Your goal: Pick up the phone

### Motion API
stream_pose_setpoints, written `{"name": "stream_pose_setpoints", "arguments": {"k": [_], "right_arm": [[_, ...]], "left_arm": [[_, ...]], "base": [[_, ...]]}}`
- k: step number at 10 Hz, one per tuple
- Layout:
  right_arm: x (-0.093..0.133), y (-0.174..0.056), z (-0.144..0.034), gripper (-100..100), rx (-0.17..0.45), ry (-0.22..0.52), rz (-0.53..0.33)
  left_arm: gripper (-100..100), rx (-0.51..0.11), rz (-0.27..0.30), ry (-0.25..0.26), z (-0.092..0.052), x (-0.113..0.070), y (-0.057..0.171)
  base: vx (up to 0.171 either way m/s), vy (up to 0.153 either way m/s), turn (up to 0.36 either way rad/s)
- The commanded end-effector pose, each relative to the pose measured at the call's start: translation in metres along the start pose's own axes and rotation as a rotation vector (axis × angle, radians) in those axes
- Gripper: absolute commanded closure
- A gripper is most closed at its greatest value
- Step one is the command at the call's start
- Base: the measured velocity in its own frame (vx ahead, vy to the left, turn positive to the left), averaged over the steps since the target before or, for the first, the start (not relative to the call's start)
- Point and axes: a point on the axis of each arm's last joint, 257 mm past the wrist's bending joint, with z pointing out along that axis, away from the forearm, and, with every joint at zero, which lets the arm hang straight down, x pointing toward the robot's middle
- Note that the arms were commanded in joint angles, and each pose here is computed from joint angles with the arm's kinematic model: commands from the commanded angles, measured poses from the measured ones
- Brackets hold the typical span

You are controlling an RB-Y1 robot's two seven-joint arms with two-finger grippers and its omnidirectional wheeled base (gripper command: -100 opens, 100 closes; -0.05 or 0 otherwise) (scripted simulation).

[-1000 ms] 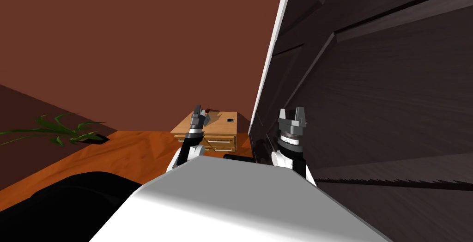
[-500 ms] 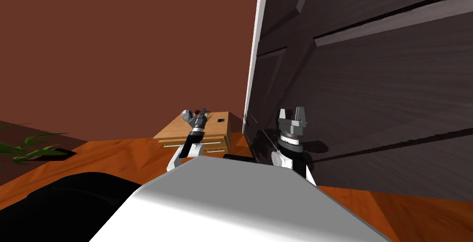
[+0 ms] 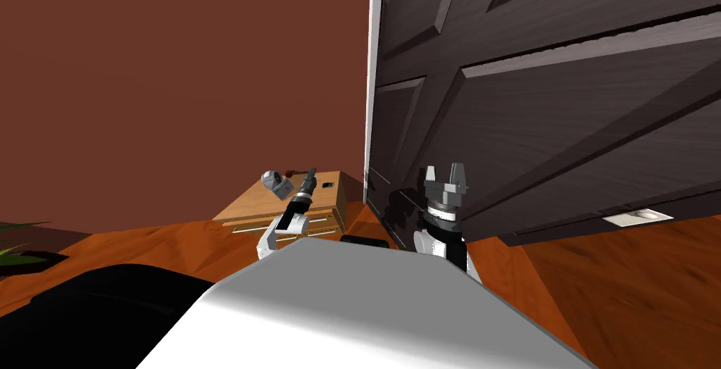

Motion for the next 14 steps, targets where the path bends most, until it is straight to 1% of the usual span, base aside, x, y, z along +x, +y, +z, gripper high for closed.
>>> {"name": "stream_pose_setpoints", "arguments": {"k": [1, 2, 3, 4, 5, 6, 7, 8, 9, 10, 11, 12, 13, 14], "right_arm": [[0.0, 0.0, 0.0, 0, 0.0, 0.0, 0.0], [0.0, 0.0, 0.0, 0, 0.0, 0.0, 0.0], [0.0, 0.0, 0.0, 0, 0.0, 0.0, 0.0], [0.0, 0.0, 0.0, 0, 0.0, 0.0, 0.0], [0.0, 0.0, 0.0, 0, 0.0, 0.0, 0.0], [0.0, 0.0, 0.0, 0, 0.0, 0.0, 0.0], [0.0, 0.0, 0.0, 0, 0.0, 0.0, 0.0], [0.0, 0.0, 0.0, 0, 0.0, 0.0, 0.0], [0.0, 0.0, 0.0, 0, 0.0, 0.0, 0.0], [0.0, 0.0, 0.0, 0, 0.0, 0.0, 0.0], [0.0, 0.0, 0.0, 0, 0.0, 0.0, 0.0], [0.0, 0.0, 0.0, 0, 0.0, 0.0, 0.0], [0.0, 0.0, 0.0, 0, 0.0, 0.0, 0.0], [0.0, 0.0, 0.0, 0, 0.0, 0.0, 0.0]], "left_arm": [[-100, -0.067, 0.013, 0.017, 0.006, -0.002, 0.026], [-100, -0.092, 0.023, 0.026, 0.015, -0.007, 0.035], [-100, -0.134, 0.023, 0.03, 0.012, -0.006, 0.051], [-100, -0.136, 0.023, 0.03, 0.012, -0.006, 0.052], [-100, -0.194, 0.033, 0.04, 0.018, -0.011, 0.073], [-100, -0.211, 0.04, 0.044, 0.027, -0.018, 0.079], [-100, -0.265, 0.041, 0.047, 0.021, -0.017, 0.099], [-100, -0.292, 0.046, 0.05, 0.03, -0.025, 0.108], [-100, -0.327, 0.046, 0.051, 0.025, -0.025, 0.12], [-100, -0.36, 0.049, 0.052, 0.032, -0.033, 0.131], [-100, -0.406, 0.049, 0.053, 0.026, -0.034, 0.148], [-100, -0.406, 0.049, 0.053, 0.026, -0.034, 0.148], [-100, -0.456, 0.049, 0.051, 0.029, -0.043, 0.164], [-100, -0.482, 0.049, 0.052, 0.025, -0.043, 0.173]], "base": [[-0.001, -0.131, -0.147], [0.025, -0.163, -0.224], [0.018, -0.107, -0.076], [0.0, -0.034, 0.018], [0.014, -0.055, -0.125], [0.023, -0.113, -0.217], [0.022, -0.086, -0.106], [0.03, -0.078, -0.165], [0.028, -0.051, -0.059], [0.022, -0.057, -0.124], [0.023, -0.043, -0.075], [0.013, -0.015, 0.012], [0.019, -0.03, -0.136], [0.021, -0.032, -0.077]]}}
